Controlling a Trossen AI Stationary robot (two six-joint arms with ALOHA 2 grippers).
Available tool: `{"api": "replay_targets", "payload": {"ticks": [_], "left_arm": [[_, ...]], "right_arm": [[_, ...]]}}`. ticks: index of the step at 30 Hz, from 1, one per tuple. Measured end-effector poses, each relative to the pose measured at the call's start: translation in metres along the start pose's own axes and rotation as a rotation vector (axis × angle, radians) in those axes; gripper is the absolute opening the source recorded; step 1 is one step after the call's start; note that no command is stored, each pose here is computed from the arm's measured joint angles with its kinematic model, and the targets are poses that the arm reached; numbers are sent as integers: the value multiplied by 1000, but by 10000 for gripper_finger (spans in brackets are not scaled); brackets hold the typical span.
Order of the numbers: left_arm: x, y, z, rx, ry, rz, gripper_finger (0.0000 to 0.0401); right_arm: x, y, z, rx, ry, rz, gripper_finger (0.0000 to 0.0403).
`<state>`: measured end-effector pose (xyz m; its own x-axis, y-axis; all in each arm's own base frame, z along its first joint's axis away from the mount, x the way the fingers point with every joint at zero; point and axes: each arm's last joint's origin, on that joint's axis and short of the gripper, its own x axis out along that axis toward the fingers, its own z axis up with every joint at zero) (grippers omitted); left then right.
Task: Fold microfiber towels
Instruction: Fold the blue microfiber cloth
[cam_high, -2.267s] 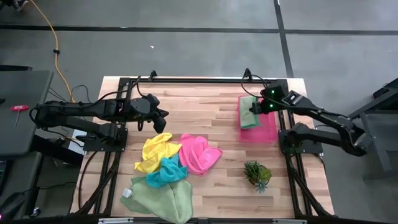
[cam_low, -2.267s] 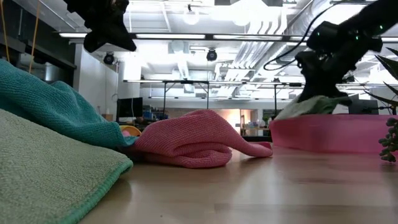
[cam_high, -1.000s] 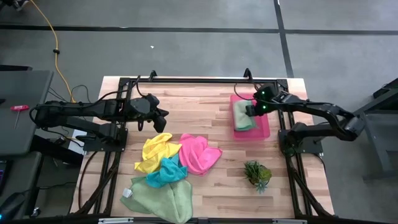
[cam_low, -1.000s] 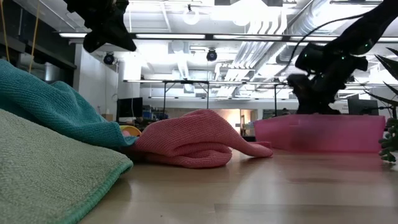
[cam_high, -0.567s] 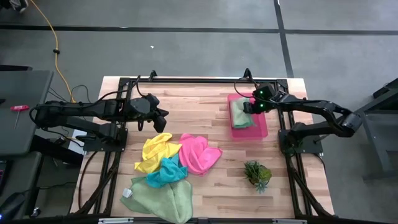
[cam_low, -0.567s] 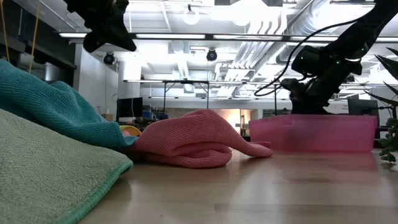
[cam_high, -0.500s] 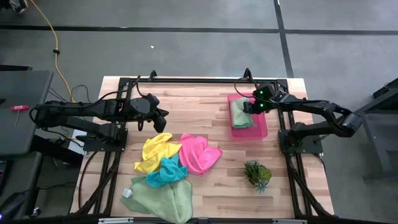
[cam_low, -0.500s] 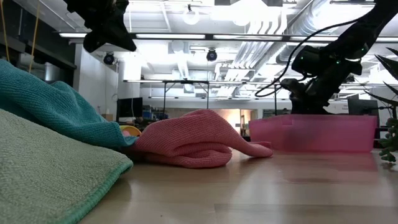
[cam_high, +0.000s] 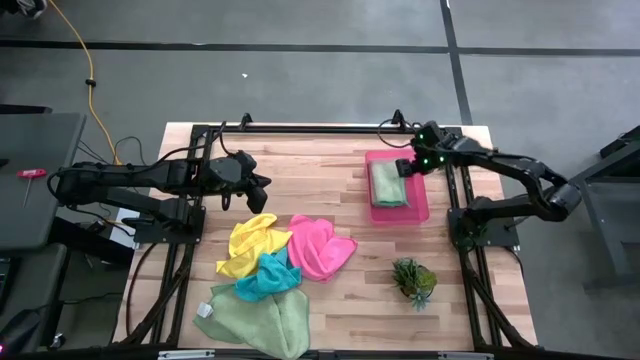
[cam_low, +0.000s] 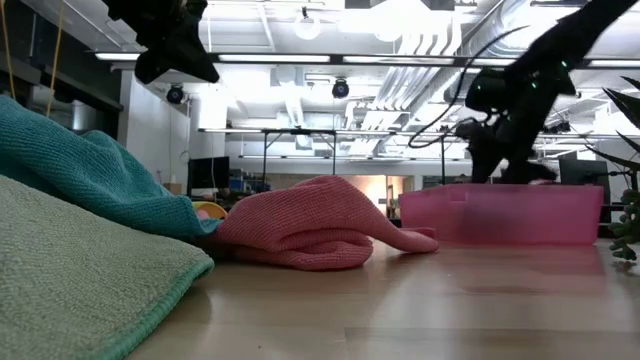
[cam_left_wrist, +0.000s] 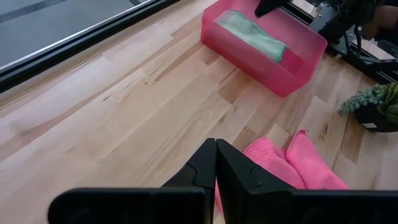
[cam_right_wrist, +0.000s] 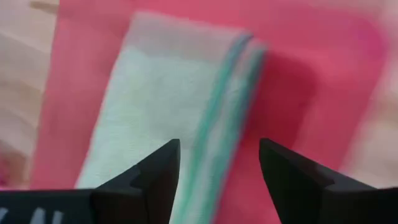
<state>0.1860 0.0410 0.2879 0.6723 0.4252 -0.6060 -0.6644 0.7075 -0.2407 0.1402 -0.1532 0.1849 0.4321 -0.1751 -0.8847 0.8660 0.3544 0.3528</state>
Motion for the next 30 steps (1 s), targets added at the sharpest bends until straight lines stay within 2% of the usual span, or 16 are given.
{"api": "replay_targets", "payload": {"ticks": [4,7,10,16,22,30], "left_arm": [[0,0,0,12,0,0,0],[0,0,0,32,3,-7,0],[0,-2,1,93,5,-45,0],[-1,-10,8,256,-56,-187,0],[-1,-11,11,320,-89,-190,0],[-1,-11,10,340,-71,-217,26]], "right_arm": [[-26,15,21,-88,-49,-31,211],[-46,31,34,-169,-123,28,211],[-61,50,35,-258,-222,107,211],[-60,82,7,-327,-355,350,211],[-49,111,-23,-382,-438,605,211],[-55,130,-37,-537,-520,671,211]]}}
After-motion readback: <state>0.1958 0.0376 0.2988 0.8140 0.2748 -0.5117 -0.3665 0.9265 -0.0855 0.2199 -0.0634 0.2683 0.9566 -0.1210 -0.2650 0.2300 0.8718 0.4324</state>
